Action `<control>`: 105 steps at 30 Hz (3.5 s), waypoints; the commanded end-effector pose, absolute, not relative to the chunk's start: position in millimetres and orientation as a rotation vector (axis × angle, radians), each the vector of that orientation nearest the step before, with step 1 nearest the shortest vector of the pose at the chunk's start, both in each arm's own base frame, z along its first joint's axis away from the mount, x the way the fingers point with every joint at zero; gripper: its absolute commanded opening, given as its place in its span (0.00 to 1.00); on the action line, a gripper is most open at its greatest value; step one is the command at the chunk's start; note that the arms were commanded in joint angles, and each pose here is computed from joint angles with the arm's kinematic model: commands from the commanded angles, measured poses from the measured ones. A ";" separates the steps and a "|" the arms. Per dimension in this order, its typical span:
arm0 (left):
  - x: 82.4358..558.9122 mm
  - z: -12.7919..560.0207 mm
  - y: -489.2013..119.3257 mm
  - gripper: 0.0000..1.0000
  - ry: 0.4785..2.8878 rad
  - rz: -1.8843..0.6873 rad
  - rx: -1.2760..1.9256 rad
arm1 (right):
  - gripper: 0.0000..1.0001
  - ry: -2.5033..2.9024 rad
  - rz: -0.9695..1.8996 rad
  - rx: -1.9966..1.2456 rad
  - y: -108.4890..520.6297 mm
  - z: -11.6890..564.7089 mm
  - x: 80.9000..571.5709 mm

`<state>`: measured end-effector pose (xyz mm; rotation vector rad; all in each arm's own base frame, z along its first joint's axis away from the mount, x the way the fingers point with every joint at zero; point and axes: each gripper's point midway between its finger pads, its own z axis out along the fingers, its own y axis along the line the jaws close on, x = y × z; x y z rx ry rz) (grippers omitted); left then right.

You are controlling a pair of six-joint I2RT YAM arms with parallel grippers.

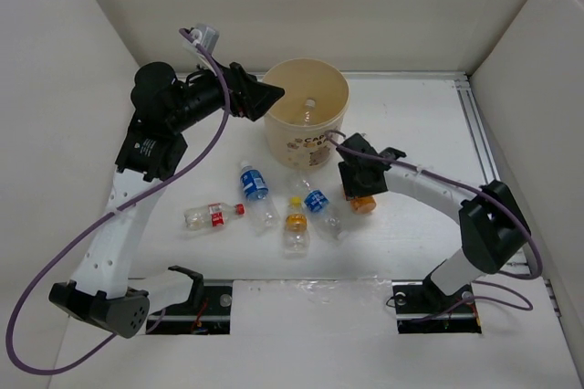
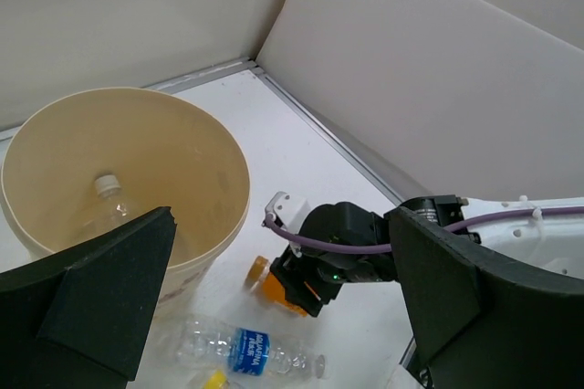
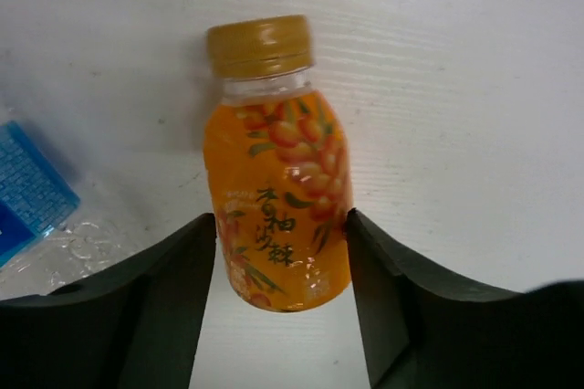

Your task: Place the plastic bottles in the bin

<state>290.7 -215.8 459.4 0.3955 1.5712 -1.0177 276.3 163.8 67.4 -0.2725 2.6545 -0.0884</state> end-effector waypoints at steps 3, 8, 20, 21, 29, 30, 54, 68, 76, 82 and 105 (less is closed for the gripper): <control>278.1 479.2 -212.0 1.00 1.496 -1.007 0.417 | 0.72 2.817 -0.062 -0.297 171.4 26.1 242.4; 272.0 482.7 -209.4 1.00 1.482 -0.996 0.427 | 0.74 2.863 -0.117 -0.353 179.6 10.8 235.3; 273.1 480.5 -212.2 1.00 1.493 -1.007 0.441 | 0.04 2.627 -0.116 -0.221 178.1 115.2 248.8; 276.1 480.4 -213.6 1.00 1.493 -1.014 0.435 | 0.04 2.607 -0.114 -0.212 174.1 129.8 247.8; 249.8 477.0 -240.7 1.00 1.424 -1.229 0.645 | 0.04 2.064 0.520 -0.356 239.8 317.5 264.6; 240.4 477.3 -244.4 1.00 1.396 -1.274 0.701 | 0.04 1.985 0.597 -0.355 246.2 339.5 262.7; 229.8 460.6 -249.5 1.00 1.398 -1.375 0.730 | 0.02 1.482 1.136 -0.647 362.1 472.6 206.3; 286.9 494.2 -239.6 0.06 1.361 -1.227 0.450 | 1.00 1.542 0.893 -0.482 314.0 450.5 229.4; 407.3 495.7 -237.3 0.00 1.417 -0.986 0.222 | 1.00 1.747 0.544 -0.381 234.5 370.6 232.4; 472.3 436.1 -264.7 0.06 1.558 -1.008 0.209 | 1.00 1.967 0.540 -0.396 225.6 298.0 211.1; 398.3 438.7 -230.7 1.00 1.656 -0.920 0.155 | 0.95 2.366 0.454 -0.542 290.4 72.6 220.7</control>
